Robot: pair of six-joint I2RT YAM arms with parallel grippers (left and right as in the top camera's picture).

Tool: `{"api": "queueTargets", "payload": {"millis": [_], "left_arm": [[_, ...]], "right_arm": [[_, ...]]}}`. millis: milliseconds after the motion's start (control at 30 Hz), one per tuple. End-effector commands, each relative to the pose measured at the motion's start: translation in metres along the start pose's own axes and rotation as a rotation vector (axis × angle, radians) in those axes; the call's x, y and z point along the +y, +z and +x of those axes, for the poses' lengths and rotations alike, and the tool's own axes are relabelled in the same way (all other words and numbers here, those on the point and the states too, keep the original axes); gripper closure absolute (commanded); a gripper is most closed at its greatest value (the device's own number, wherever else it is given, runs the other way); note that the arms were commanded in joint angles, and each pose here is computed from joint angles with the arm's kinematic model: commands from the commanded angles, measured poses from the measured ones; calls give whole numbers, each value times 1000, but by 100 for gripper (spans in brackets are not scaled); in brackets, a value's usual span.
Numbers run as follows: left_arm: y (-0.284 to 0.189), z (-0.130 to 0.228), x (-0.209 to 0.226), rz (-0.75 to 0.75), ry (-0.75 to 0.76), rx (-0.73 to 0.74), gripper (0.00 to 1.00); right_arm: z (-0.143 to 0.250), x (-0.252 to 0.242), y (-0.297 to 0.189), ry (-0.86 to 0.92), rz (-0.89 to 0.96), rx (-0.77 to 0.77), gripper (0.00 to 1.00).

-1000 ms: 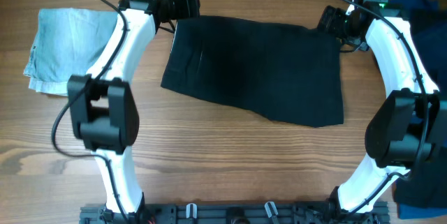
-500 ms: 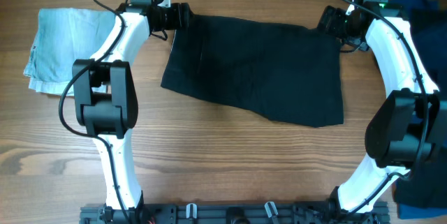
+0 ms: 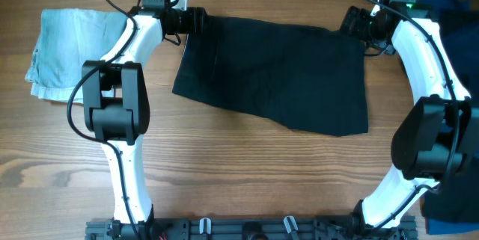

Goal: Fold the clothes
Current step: 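Hold both corners and stretch the shorts flat between the grippers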

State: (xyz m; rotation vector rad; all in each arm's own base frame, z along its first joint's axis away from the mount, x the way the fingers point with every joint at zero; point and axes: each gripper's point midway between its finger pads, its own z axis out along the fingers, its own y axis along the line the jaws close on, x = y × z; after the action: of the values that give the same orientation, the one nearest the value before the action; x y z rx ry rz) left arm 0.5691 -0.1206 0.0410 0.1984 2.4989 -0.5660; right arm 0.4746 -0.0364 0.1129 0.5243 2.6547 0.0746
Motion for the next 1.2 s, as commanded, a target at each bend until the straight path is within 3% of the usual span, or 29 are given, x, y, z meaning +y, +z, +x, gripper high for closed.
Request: {"api": "queueTargets", "payload": {"millis": [0, 167, 267, 533, 833, 1167], "left_arm": [[3, 3, -12, 76, 18, 7, 31], [3, 3, -14, 89, 17, 7, 35], [3, 2, -14, 89, 17, 7, 46], [-2, 6, -16, 93, 3, 28, 96], [-43, -5, -39, 121, 3, 31, 96], [-43, 3, -40, 119, -13, 66, 96]], "right_arm": [[-5, 2, -9, 0, -6, -25, 0], [-5, 2, -9, 0, -6, -25, 0], [-5, 2, -9, 0, -6, -25, 0], [-5, 2, -9, 0, -6, -25, 0], [-5, 2, -9, 0, -6, -25, 0], [-5, 2, -9, 0, -6, -25, 0]]}}
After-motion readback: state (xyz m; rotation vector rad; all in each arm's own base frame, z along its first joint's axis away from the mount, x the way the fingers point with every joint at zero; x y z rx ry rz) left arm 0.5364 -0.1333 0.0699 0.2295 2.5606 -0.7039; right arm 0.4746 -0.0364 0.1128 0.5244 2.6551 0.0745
